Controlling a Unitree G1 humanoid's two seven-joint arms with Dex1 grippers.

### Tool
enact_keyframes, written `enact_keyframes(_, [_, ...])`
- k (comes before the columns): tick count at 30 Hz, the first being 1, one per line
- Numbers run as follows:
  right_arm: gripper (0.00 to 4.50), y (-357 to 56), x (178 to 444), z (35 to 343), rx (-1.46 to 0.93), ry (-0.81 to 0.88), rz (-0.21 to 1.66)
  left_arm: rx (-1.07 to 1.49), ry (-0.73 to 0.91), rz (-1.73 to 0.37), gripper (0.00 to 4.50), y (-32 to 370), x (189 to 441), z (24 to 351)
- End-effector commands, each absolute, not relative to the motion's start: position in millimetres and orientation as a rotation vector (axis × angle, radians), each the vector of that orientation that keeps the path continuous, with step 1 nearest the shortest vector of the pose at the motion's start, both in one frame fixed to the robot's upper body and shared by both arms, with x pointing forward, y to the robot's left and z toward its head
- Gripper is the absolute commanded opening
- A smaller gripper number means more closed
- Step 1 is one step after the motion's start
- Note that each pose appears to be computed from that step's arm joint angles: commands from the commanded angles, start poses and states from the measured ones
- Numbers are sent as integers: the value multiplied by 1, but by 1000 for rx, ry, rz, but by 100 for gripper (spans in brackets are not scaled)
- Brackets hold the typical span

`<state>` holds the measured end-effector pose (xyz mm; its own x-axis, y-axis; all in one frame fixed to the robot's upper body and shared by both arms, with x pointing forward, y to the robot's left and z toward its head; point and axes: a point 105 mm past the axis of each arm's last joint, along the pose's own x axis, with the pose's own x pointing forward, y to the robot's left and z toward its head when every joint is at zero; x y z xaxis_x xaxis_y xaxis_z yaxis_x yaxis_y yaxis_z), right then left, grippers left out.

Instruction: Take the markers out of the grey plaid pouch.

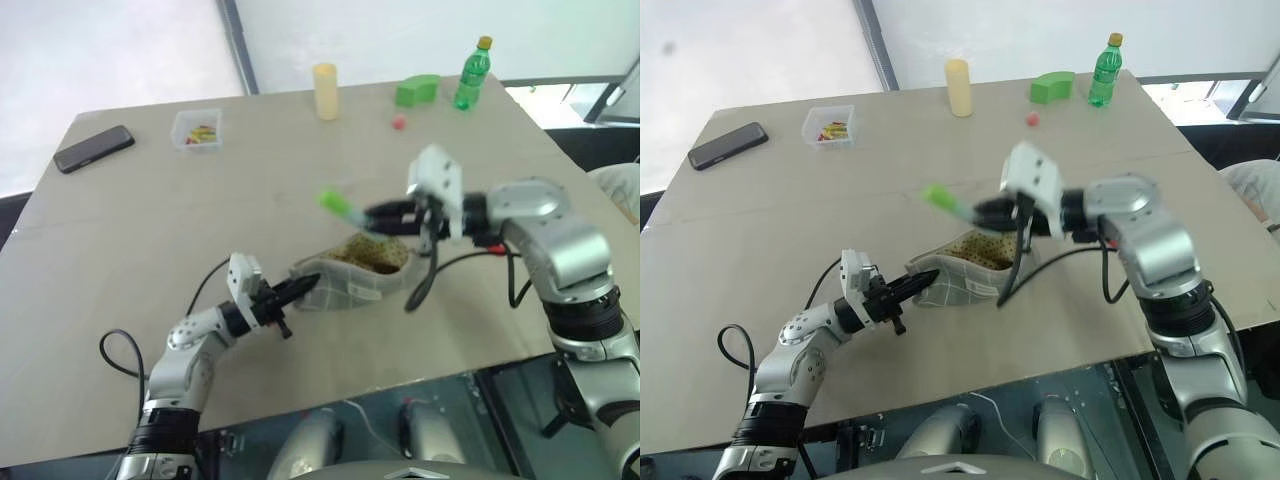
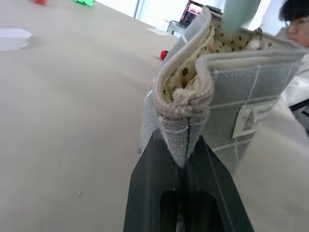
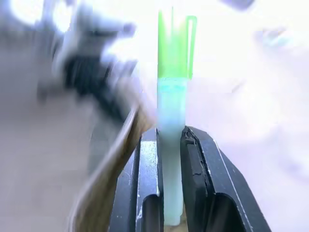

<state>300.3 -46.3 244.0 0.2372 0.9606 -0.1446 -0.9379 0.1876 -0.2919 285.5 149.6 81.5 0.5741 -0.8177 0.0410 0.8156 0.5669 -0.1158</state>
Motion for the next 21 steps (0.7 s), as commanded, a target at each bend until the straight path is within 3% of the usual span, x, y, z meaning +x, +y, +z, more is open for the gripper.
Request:
enact_keyframes(1, [5,-63,296,287,-186,-197,1251,-48,2,-860,0,168,294,81])
enact_keyframes(4, [5,-94,309,301,-181,-215,1028,19,-81,-738,0,194,308,98])
enact_keyframes(7, [5,-126,319,291,-228,-93,853,139,-152,-619,0,223,317,115])
enact_keyframes(12, [5,-153,325,220,-392,219,736,284,-218,-528,0,239,326,127])
enact_keyframes(21, [5,-168,343,137,-386,459,650,287,-254,-618,0,208,320,129])
